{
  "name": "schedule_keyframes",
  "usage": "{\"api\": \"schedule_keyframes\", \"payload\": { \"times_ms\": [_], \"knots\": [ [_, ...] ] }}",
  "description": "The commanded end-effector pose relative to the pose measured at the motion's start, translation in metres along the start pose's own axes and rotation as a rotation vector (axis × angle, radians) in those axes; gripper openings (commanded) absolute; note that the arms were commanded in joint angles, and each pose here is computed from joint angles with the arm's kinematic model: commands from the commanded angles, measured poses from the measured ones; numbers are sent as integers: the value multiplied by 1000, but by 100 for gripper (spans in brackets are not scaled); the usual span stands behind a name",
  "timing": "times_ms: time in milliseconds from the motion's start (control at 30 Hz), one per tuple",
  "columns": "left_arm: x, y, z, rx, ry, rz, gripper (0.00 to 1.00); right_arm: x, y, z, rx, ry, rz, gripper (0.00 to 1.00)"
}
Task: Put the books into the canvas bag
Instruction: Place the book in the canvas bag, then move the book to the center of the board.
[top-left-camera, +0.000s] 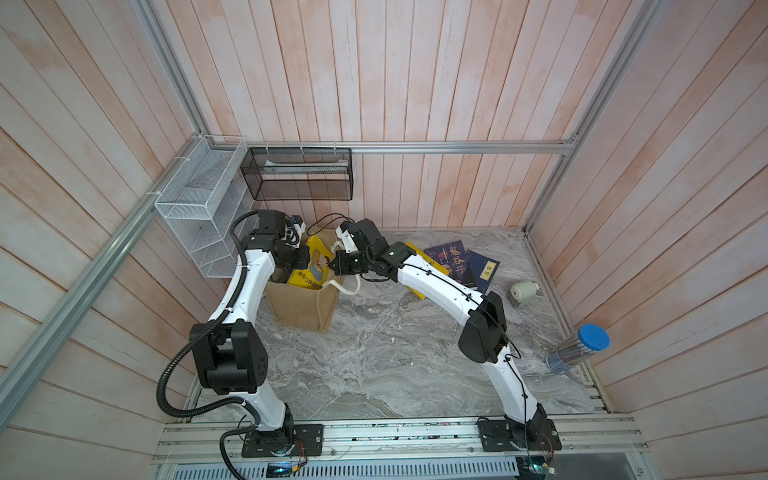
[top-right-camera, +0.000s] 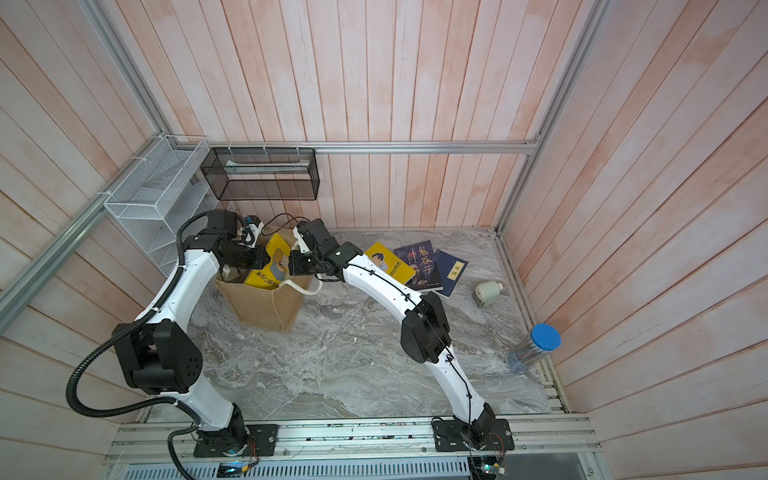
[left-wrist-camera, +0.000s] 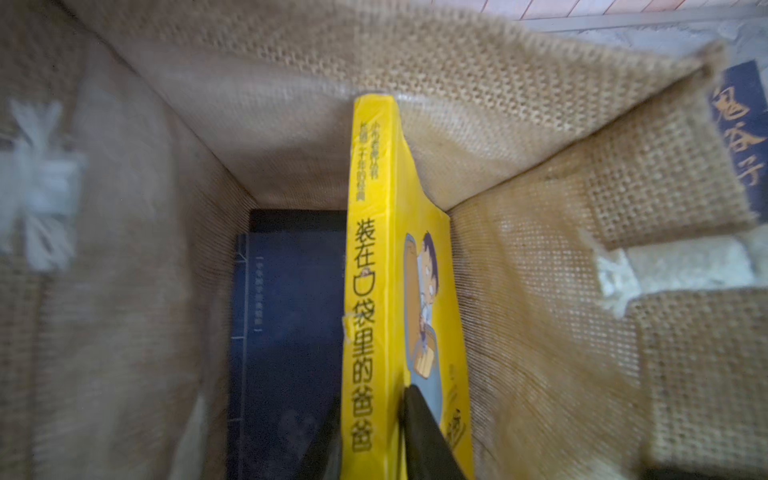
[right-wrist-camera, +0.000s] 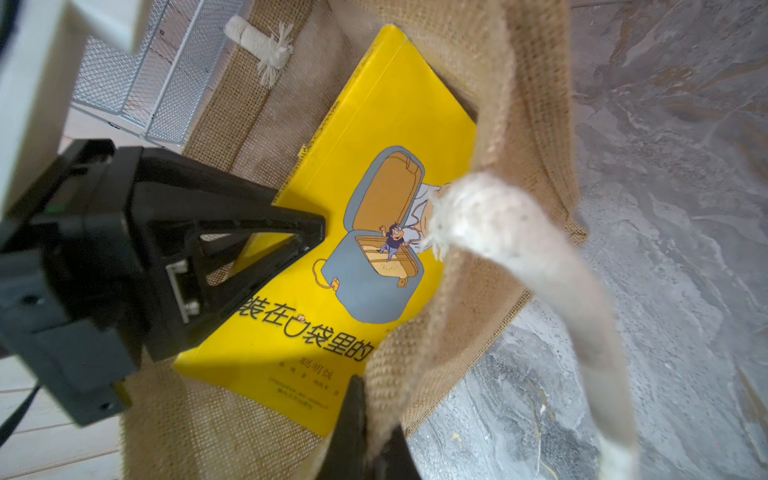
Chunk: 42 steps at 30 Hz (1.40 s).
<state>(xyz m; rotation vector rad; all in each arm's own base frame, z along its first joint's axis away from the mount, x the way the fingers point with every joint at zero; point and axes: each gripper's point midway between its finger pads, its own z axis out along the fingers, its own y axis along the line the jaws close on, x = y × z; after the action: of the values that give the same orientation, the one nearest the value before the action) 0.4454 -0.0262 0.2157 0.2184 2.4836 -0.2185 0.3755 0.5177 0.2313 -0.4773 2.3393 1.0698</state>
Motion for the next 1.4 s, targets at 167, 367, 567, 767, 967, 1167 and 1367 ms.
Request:
{"api": "schedule_keyframes", "payload": {
  "times_ms": [167,367,567,767,967,1167,1367],
  "knots": [
    [-31,10,-45,-113,-159,28,40,-35,22,-24,-49,-103,-47,6],
    [-43,6,-73,-127,-232,33,42,-39,26,-31,-50,-117,-52,9],
    [-47,-10,-92,-63,-277,12,43,-47,31,-47,-35,-145,-75,18],
    [-52,-43,-109,71,-337,-35,43,-59,23,-73,30,-177,-119,29],
    [-52,-102,-113,205,-374,-47,43,-63,-21,-104,136,-182,-119,37],
    [-40,-178,-94,331,-361,-22,43,-49,-103,-147,233,-216,-28,43],
    [-11,-238,-45,396,-276,-26,43,-28,-194,-186,291,-254,88,54]
  ]
}}
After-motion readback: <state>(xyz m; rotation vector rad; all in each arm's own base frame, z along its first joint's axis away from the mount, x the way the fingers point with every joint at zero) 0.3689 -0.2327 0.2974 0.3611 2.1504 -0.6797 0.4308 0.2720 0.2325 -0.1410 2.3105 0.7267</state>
